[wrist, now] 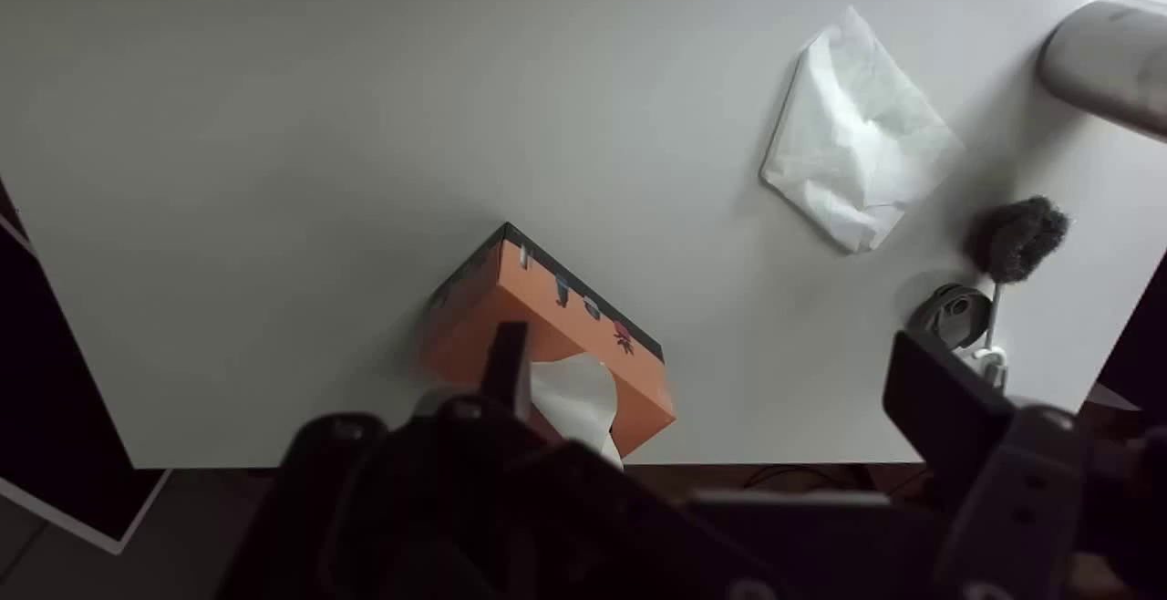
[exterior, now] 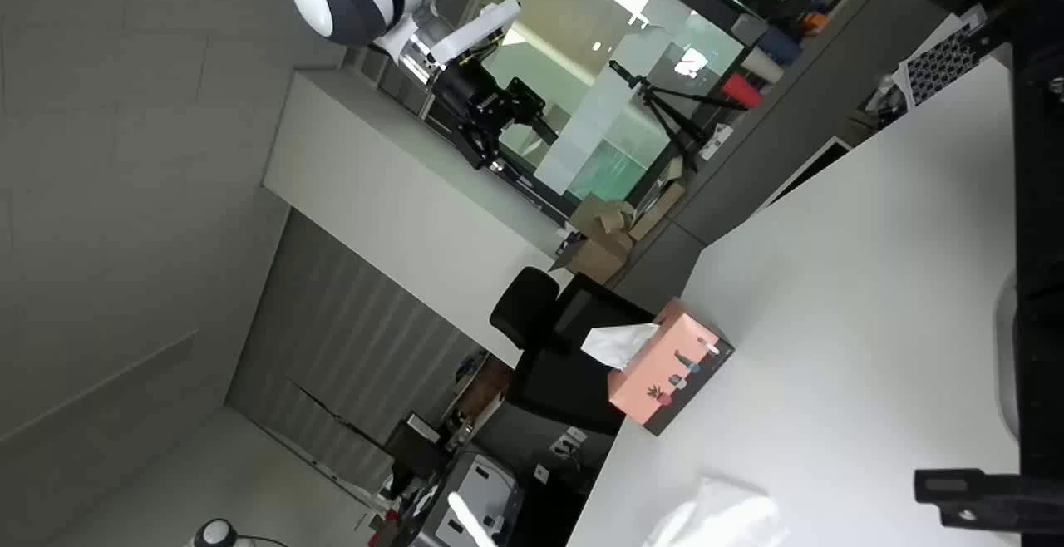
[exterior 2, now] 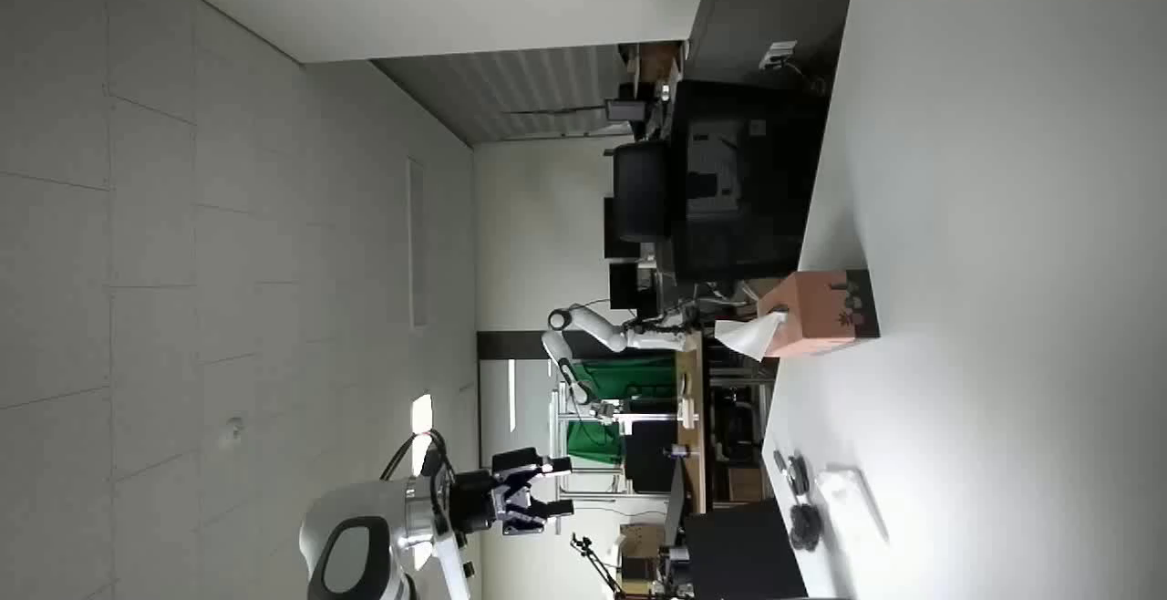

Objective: Remove the tissue out of the tissue box and put it on the table

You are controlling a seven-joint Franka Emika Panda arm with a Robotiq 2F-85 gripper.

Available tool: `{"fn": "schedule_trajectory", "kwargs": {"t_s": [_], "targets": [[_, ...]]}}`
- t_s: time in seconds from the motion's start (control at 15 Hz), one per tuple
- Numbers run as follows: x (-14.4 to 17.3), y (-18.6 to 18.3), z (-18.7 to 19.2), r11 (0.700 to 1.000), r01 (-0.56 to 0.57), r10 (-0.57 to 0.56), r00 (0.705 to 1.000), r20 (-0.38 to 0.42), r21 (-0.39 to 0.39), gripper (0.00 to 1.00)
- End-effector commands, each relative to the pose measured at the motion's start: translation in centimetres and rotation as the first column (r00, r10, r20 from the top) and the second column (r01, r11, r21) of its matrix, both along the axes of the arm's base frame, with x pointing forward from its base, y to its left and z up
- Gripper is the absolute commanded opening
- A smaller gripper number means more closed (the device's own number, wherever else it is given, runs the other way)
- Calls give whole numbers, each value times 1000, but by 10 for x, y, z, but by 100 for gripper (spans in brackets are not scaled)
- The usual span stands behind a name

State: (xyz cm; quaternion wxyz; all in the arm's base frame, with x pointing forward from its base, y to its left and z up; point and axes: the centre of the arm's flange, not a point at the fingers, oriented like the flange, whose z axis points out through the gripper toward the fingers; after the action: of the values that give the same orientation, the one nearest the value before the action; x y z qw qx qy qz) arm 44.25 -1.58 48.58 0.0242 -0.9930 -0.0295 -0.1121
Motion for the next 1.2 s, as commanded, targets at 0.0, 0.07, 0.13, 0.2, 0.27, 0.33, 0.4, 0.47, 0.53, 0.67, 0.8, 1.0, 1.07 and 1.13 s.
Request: {"fn": "schedule_trajectory", "kwargs": {"t_s": [0.0, 0.07, 0.13, 0.2, 0.27, 0.33, 0.4, 0.47, 0.53, 0.67, 0.8, 1.0, 1.07, 1.13], "targets": [[0, 0, 0, 1000, 0, 0, 1000, 0, 0, 100], [0, 0, 0, 1000, 0, 0, 1000, 1, 0, 100], [0, 0, 0, 1000, 0, 0, 1000, 1, 0, 100], [0, 0, 0, 1000, 0, 0, 1000, 1, 0, 100], [0, 0, 0, 1000, 0, 0, 1000, 1, 0, 100], [0, 0, 0, 1000, 0, 0, 1000, 1, 0, 100], [0, 0, 0, 1000, 0, 0, 1000, 2, 0, 100], [0, 0, 0, 1000, 0, 0, 1000, 2, 0, 100], [0, 0, 0, 1000, 0, 0, 1000, 2, 0, 100], [0, 0, 0, 1000, 0, 0, 1000, 2, 0, 100], [0, 0, 0, 1000, 0, 0, 1000, 2, 0, 100], [4, -3, -4, 1000, -5, 5, 1000, 8, -7, 100], [9, -6, -9, 1000, -15, 15, 1000, 17, -8, 100], [18, -11, -15, 1000, -25, 26, 999, 32, -10, 100]]}}
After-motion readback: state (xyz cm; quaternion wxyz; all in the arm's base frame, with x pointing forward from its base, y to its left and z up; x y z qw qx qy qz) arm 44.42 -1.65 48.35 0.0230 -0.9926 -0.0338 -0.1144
